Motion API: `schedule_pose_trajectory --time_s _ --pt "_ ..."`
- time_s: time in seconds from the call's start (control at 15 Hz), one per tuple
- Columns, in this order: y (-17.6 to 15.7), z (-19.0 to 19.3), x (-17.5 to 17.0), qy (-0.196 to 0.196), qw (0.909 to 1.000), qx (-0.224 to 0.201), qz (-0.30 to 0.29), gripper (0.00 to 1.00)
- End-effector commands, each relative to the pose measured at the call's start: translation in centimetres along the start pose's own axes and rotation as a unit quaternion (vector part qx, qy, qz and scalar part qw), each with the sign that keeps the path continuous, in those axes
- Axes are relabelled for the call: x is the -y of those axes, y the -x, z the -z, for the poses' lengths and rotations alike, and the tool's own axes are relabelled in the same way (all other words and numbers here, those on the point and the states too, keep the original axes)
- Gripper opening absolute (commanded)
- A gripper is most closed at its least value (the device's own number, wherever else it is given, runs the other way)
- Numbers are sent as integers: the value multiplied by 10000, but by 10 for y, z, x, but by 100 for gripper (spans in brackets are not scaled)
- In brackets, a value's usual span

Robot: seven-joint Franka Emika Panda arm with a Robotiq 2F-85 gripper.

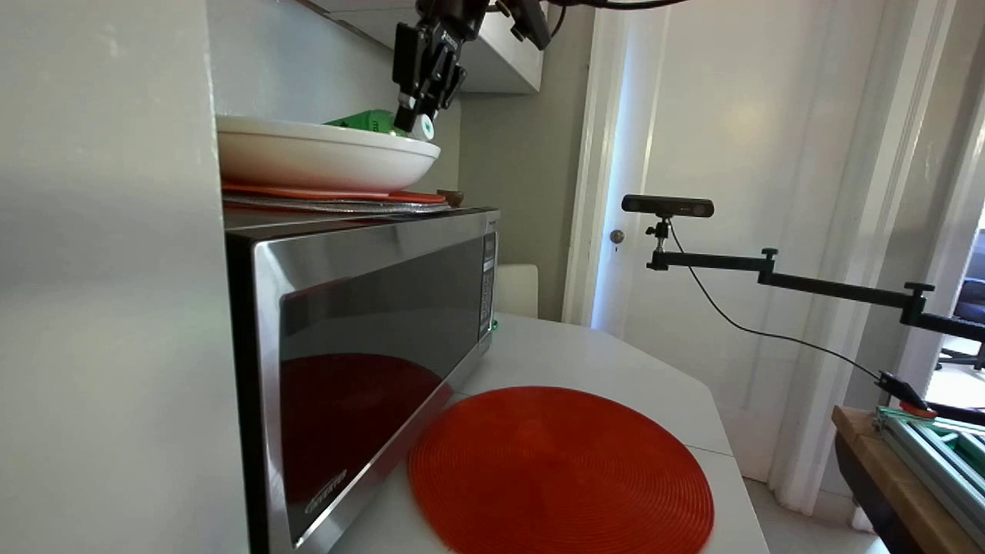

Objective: Put the bottle on the countertop

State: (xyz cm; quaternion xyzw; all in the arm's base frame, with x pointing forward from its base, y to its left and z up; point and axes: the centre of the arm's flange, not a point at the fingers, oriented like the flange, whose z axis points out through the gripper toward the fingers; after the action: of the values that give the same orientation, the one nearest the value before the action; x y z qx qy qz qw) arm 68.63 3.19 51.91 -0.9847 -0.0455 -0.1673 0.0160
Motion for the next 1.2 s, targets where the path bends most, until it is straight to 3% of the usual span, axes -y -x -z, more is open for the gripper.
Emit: schedule_pose_trajectory --time_s 0.0,0.33,0.67,0.93,1.13 --pt "-10 1 0 -68 9999 54 -122 12" --pt "-1 18 -3 -54 9997 112 -224 12" --pt "33 88 -13 -111 9999 30 -128 12" --pt "54 133 -23 -34 9993 -339 -166 12" --pt "61 143 -28 -6 9981 -588 -190 12"
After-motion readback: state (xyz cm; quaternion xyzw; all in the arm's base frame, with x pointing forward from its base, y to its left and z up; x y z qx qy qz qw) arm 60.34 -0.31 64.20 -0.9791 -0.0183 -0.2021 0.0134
